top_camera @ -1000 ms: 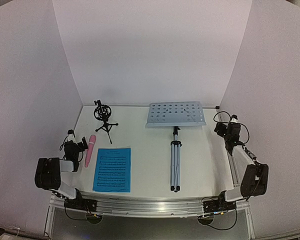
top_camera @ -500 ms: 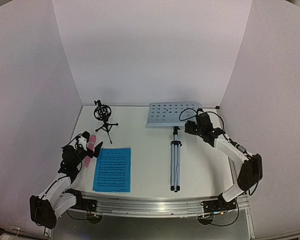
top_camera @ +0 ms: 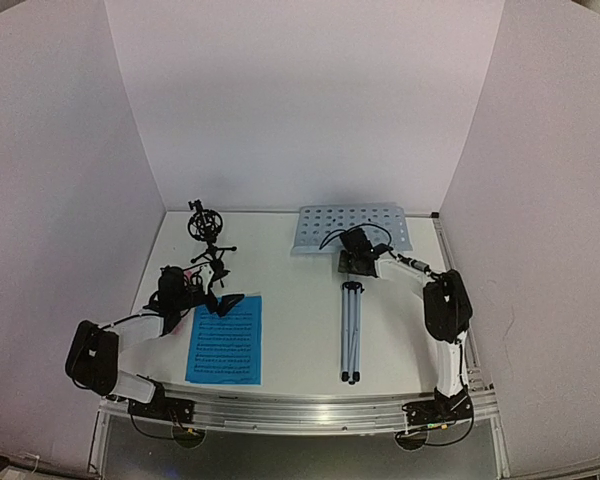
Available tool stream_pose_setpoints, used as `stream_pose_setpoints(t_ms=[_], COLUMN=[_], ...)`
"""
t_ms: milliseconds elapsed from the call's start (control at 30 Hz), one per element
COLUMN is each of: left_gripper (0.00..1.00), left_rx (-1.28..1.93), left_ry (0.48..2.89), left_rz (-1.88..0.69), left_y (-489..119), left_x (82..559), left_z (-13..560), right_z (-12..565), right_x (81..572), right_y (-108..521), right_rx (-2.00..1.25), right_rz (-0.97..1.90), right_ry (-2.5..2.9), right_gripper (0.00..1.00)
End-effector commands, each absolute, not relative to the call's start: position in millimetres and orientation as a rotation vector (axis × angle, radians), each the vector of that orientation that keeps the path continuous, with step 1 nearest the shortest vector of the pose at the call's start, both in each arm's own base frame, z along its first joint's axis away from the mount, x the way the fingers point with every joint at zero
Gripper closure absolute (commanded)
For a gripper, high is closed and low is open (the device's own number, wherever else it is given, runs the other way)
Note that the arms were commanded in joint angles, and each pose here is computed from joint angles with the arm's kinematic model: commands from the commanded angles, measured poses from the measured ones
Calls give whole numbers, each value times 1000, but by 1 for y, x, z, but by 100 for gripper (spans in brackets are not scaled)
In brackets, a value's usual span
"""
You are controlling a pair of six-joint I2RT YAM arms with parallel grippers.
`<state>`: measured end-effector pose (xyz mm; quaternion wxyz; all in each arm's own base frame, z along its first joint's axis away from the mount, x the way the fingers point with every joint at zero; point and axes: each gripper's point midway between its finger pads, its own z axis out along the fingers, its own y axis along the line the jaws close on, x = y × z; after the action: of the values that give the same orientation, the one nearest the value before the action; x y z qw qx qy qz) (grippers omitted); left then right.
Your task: Set up the instrument practice props
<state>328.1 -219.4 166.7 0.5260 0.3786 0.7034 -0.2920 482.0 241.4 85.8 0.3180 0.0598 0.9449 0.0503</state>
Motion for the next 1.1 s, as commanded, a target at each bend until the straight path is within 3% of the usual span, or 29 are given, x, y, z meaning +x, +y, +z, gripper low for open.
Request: stream_pose_setpoints(t_ms=[0, 467, 1067], left_gripper=[1, 1, 1], left_rx=[964, 972, 939], left_ry=[1519, 1519, 1547], left_rz=[-767, -741, -694], left_y=[-251, -263, -258], left_x=[331, 336, 342], left_z=[190, 185, 182], right_z=[76, 27, 13], right_x=[489, 497, 476], right_y=[237, 229, 216], right_rx=[207, 241, 233], right_rz=[88, -42, -207], right_ry=[2492, 2526, 2543], right_gripper=[48, 62, 65])
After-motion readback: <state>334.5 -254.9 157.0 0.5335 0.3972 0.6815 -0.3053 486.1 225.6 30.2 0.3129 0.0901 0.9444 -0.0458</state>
